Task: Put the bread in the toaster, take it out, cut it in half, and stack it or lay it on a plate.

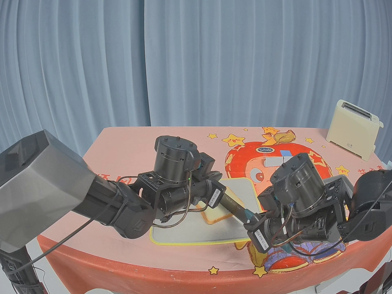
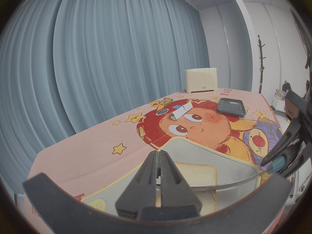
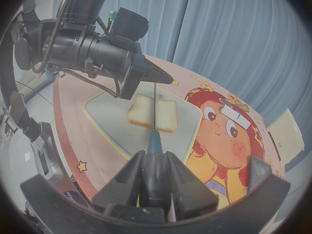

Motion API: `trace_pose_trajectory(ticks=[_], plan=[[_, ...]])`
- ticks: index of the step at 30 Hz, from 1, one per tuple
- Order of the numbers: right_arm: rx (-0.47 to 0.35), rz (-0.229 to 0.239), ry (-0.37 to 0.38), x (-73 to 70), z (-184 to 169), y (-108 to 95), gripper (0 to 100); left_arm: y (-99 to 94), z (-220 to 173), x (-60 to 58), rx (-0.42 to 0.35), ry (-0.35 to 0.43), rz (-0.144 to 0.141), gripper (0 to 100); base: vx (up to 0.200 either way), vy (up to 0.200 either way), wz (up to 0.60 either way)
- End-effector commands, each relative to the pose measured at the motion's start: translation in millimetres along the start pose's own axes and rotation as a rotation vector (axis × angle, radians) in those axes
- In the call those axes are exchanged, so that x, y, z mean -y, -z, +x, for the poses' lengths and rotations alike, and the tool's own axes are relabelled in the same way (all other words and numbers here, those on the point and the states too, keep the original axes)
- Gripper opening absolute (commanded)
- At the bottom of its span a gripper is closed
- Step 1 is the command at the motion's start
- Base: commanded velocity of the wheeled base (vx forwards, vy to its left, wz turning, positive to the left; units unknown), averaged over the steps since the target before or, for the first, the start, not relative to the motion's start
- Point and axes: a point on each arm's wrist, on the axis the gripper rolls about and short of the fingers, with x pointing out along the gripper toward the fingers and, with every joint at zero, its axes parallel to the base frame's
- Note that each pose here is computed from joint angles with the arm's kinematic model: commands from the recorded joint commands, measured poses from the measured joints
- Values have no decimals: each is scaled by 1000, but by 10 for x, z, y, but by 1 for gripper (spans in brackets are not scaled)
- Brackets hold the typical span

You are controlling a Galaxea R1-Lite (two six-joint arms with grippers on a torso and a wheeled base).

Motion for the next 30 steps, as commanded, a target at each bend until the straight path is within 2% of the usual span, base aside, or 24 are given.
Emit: trace_pose_trajectory(ticks=[1, 14, 20, 21, 25, 30], plan=[[-2, 2, 1, 4, 0, 4, 0, 14, 19, -2, -6, -1, 2, 0, 0, 0, 0], [-4, 21, 10, 40, 28, -5, 0, 4, 100, 5, -5, -4, 2, 0, 0, 0, 0], [-4, 27, 10, 54, 37, -16, 0, -101, 79, -37, 30, -18, -2, 0, 0, 0, 0], [-3, 29, 4, 53, 38, -18, 0, -190, 46, -45, 61, -23, -3, 0, 0, 0, 0], [-2, 31, 1, 53, 33, -19, 0, -239, 12, -34, 77, -21, -2, 0, 0, 0, 0], [-2, 36, -3, 55, 37, -22, 0, -164, -24, -7, 52, -13, 1, 0, 0, 0, 0]])
